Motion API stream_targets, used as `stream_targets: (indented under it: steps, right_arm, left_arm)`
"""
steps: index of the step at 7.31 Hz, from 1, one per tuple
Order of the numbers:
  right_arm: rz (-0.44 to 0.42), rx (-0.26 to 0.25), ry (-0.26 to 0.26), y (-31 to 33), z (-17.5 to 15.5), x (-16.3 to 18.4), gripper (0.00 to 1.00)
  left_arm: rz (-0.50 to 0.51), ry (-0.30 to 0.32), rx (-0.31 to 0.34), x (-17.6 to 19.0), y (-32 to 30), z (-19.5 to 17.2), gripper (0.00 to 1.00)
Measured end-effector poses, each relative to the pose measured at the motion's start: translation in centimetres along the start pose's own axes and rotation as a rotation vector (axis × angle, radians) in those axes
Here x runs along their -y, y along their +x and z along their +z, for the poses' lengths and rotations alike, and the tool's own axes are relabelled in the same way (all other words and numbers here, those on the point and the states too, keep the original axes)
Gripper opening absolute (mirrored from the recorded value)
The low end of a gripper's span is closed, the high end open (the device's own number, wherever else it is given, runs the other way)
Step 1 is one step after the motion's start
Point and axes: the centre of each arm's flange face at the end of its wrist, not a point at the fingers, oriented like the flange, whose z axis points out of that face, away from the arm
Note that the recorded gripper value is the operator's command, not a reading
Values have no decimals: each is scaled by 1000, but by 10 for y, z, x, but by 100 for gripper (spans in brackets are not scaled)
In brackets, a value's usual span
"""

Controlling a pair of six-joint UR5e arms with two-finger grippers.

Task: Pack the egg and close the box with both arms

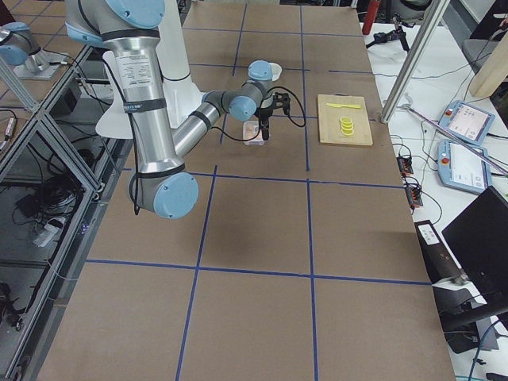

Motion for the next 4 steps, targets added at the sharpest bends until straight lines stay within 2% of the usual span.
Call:
stream_targets:
  steps: [2,4]
  right_arm:
    - [-109,-58,-25,103,-34,29,100]
    - [-207,-131,-71,230,-68,52,100]
  left_arm:
    - [25,16,2,1,3,1,100]
    - [92,11,-4,12,24,13,100]
